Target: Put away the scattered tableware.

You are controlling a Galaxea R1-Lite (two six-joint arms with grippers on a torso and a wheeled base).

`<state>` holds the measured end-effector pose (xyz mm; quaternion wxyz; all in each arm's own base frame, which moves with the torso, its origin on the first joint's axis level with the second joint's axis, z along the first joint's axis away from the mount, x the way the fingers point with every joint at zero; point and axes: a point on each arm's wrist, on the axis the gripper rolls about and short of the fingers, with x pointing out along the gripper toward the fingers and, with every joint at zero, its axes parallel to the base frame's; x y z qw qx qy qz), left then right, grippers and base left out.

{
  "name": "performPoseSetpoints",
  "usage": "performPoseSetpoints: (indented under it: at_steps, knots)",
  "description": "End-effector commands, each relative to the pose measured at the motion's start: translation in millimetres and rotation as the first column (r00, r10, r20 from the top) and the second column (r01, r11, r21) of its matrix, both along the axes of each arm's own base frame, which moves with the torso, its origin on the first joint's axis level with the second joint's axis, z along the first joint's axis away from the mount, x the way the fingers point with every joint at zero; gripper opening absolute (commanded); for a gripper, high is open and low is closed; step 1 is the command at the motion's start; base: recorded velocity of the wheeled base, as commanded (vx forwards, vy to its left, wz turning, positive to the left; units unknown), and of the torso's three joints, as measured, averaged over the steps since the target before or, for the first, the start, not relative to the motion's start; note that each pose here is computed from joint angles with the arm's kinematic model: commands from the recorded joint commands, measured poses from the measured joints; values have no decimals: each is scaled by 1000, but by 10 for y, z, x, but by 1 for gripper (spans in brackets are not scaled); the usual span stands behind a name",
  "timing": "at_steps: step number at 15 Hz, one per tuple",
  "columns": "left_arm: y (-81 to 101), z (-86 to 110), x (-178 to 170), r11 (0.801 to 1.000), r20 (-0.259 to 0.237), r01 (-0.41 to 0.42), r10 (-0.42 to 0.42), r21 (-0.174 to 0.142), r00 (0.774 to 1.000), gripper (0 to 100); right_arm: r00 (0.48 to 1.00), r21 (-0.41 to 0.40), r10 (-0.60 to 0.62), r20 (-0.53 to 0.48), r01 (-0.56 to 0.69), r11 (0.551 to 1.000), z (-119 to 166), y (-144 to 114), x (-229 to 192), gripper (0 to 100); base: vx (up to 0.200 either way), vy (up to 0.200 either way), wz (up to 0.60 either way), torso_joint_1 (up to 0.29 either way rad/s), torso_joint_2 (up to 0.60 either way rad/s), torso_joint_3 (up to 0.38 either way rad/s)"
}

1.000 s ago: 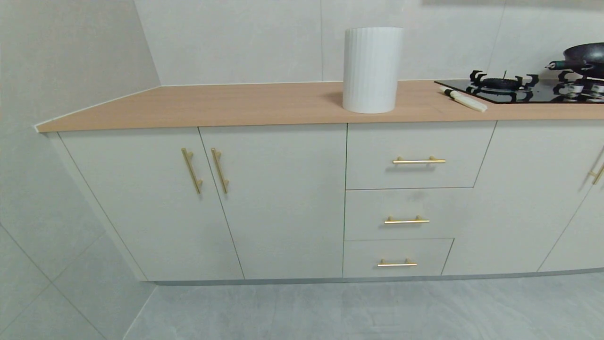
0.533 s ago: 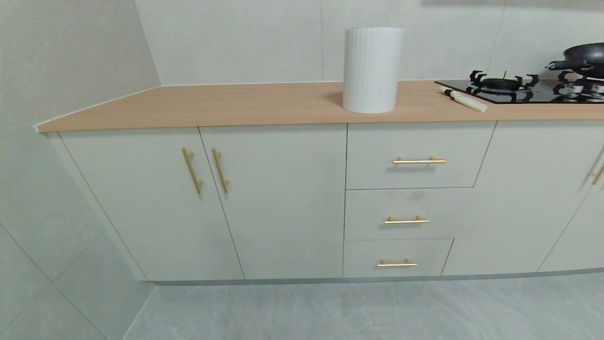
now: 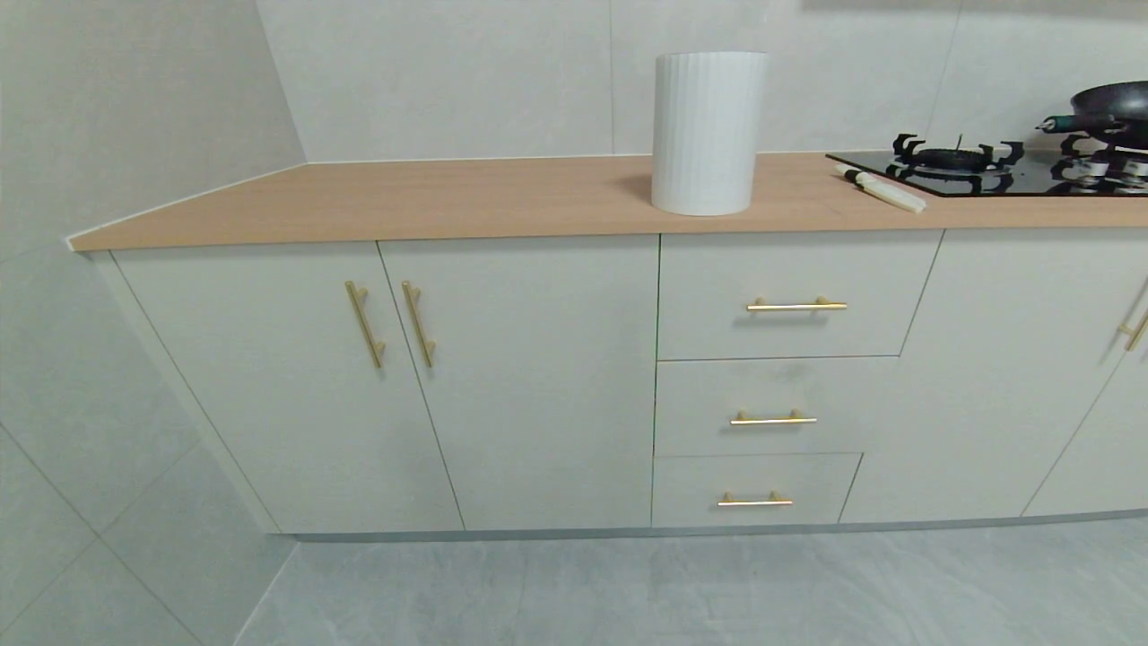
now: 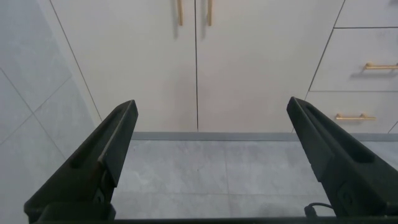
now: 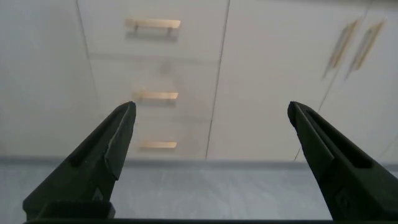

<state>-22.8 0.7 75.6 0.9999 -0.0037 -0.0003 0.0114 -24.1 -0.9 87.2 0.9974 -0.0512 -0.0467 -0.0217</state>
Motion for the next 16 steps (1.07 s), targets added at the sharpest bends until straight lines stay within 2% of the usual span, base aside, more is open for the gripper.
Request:
performPoseSetpoints:
  at_steps: [1, 4, 5, 8, 16]
  knots:
    - [0, -1, 0, 1000, 0, -2, 2, 0, 1000, 100, 1000, 4, 8, -26, -8, 1000, -44, 2, 12, 100, 0, 0, 0, 0, 0, 0]
    - [0, -1, 0, 1000, 0, 0, 0, 0, 1000, 100, 999, 50, 17, -43, -15, 999, -61, 3, 14, 100, 0, 0, 0, 0, 0, 0]
    - [0, -1, 0, 1000, 0, 0, 0, 0, 1000, 100, 996, 57, 31, -87, -27, 998, -109, 6, 14, 100, 0, 0, 0, 0, 0, 0]
    - [0, -1, 0, 1000, 0, 1, -1, 0, 1000, 100, 995, 2, 71, -77, -71, 997, -96, 16, 14, 100, 0, 0, 0, 0, 0, 0]
    - [0, -1, 0, 1000, 0, 0, 0, -2, 1000, 100, 995, 8, 68, -77, -68, 998, -96, 15, 14, 100, 0, 0, 0, 0, 0, 0]
